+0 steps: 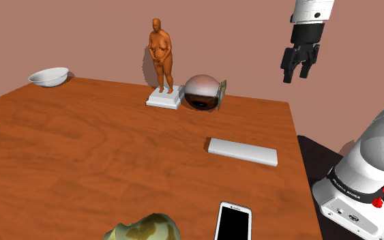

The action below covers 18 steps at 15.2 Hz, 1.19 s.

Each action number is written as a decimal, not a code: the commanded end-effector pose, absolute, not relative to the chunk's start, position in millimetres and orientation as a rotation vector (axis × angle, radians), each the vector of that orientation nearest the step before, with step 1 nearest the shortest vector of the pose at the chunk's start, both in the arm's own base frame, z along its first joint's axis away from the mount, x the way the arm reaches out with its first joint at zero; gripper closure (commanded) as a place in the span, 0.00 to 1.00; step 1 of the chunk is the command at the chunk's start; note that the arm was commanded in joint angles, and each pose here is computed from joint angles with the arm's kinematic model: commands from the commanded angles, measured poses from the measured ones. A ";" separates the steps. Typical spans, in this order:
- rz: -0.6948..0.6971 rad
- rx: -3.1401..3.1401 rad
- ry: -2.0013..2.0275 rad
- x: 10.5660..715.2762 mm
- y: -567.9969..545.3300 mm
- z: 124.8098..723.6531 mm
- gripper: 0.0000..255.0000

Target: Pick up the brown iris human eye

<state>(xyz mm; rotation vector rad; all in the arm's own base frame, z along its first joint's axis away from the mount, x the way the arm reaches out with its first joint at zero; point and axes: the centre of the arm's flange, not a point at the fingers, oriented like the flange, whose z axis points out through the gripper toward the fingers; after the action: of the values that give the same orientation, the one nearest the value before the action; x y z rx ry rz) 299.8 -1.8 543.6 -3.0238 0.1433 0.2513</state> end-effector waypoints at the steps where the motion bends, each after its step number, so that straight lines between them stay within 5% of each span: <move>1: 0.251 -3.024 0.143 299.8 -1.8 543.6 0.00; 18: -0.005 -2.562 1.503 455.4 78.8 506.0 0.00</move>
<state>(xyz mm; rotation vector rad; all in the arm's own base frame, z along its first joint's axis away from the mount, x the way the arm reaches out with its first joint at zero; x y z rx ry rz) 443.0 78.3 507.1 -2.6148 1.4215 0.0120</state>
